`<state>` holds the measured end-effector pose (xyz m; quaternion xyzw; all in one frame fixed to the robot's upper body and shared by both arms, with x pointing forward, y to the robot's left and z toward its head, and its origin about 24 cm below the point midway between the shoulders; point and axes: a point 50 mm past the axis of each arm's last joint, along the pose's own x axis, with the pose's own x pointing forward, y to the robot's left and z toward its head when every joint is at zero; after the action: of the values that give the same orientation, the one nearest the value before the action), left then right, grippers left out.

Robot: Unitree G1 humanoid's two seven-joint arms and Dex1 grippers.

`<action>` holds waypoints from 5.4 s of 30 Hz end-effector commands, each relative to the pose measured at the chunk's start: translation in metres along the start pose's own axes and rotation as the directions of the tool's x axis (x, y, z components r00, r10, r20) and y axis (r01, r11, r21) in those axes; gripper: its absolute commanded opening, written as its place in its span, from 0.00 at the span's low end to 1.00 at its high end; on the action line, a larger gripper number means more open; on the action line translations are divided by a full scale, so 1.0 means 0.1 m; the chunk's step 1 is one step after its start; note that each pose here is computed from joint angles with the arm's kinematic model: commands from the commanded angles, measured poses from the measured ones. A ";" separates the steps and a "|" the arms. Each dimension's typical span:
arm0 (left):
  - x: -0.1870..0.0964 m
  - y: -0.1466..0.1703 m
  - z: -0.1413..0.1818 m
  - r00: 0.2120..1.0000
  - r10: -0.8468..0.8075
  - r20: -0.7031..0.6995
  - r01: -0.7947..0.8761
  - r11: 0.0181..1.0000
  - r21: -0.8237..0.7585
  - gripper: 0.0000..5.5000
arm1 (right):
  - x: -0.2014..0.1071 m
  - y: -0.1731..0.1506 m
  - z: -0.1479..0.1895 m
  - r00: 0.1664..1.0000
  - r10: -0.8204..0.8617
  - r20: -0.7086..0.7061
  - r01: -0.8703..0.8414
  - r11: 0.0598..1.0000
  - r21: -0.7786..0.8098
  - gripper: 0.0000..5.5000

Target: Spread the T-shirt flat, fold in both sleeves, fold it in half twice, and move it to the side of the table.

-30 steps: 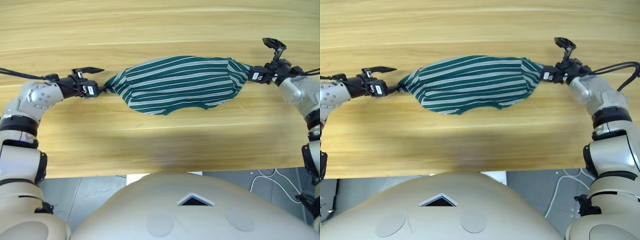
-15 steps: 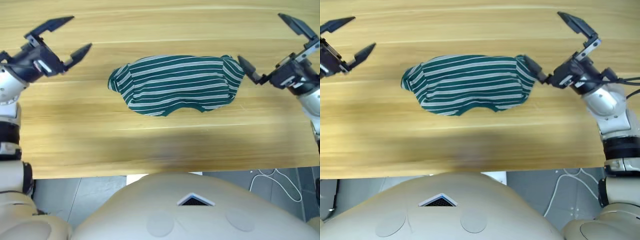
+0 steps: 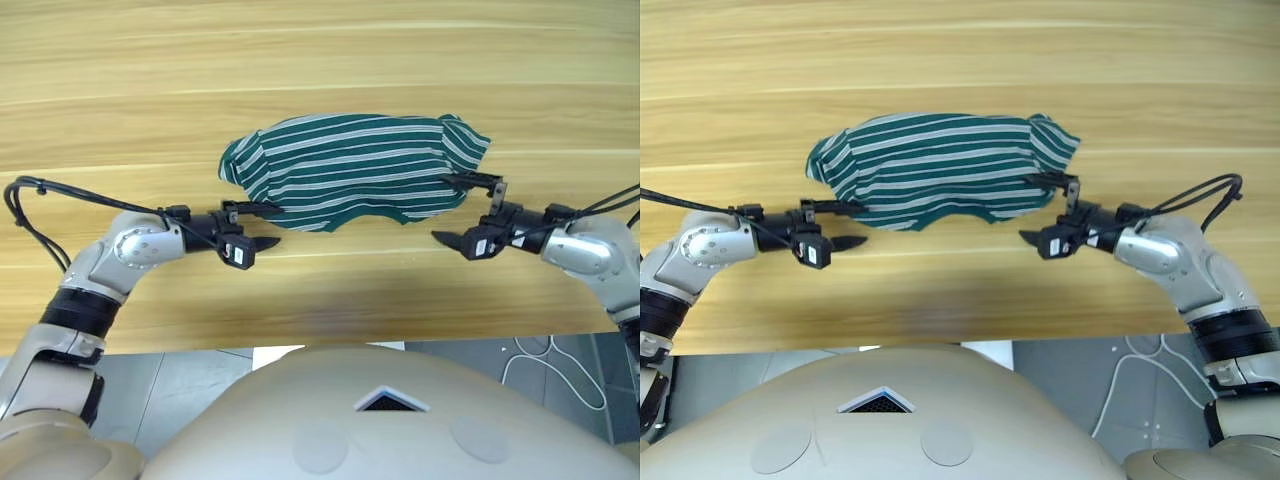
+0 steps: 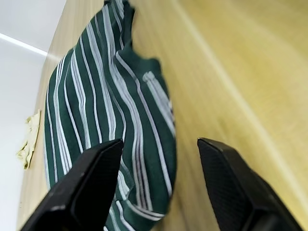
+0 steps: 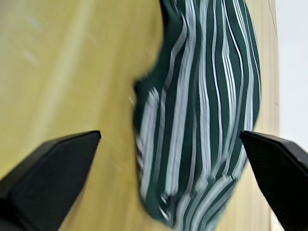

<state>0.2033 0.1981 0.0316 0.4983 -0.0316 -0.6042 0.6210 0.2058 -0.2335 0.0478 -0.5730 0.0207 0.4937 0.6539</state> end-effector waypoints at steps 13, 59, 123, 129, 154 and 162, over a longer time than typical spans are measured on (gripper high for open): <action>0.01 0.04 -0.02 0.988 -0.112 -0.106 0.114 0.994 0.005 0.22 | 0.08 0.35 -0.17 0.973 0.165 -0.163 -0.161 0.986 0.039 0.50; -1.04 0.28 0.20 0.968 0.244 0.059 -0.241 0.969 -0.052 0.00 | -0.89 -0.22 0.30 0.957 -0.157 0.244 0.157 0.987 0.019 0.01; -0.81 0.94 -0.35 0.995 -0.069 -0.065 0.058 0.985 -0.165 0.00 | -0.07 -1.14 -0.26 0.979 0.185 -0.087 -0.196 0.968 -0.153 0.01; -2.58 3.59 0.83 -0.118 0.992 -0.040 -0.989 -0.121 -0.079 0.00 | -1.65 -3.96 0.50 -0.116 -0.976 -0.187 0.987 -0.093 -0.130 0.01; 0.03 0.23 -0.55 0.954 0.299 -0.014 -0.291 0.916 -0.275 0.00 | 0.07 -0.50 -0.25 0.958 -0.288 -0.001 0.288 0.958 0.001 0.01; -0.29 0.10 -0.25 0.973 0.202 0.112 -0.183 0.970 -0.162 0.00 | -0.25 -0.05 -0.19 0.996 -0.085 0.026 0.082 0.992 0.100 0.01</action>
<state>0.2306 0.2297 0.0329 0.4039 -0.0673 -0.5513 0.7269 0.2122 -0.2602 0.0573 -0.5339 0.0018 0.4600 0.7095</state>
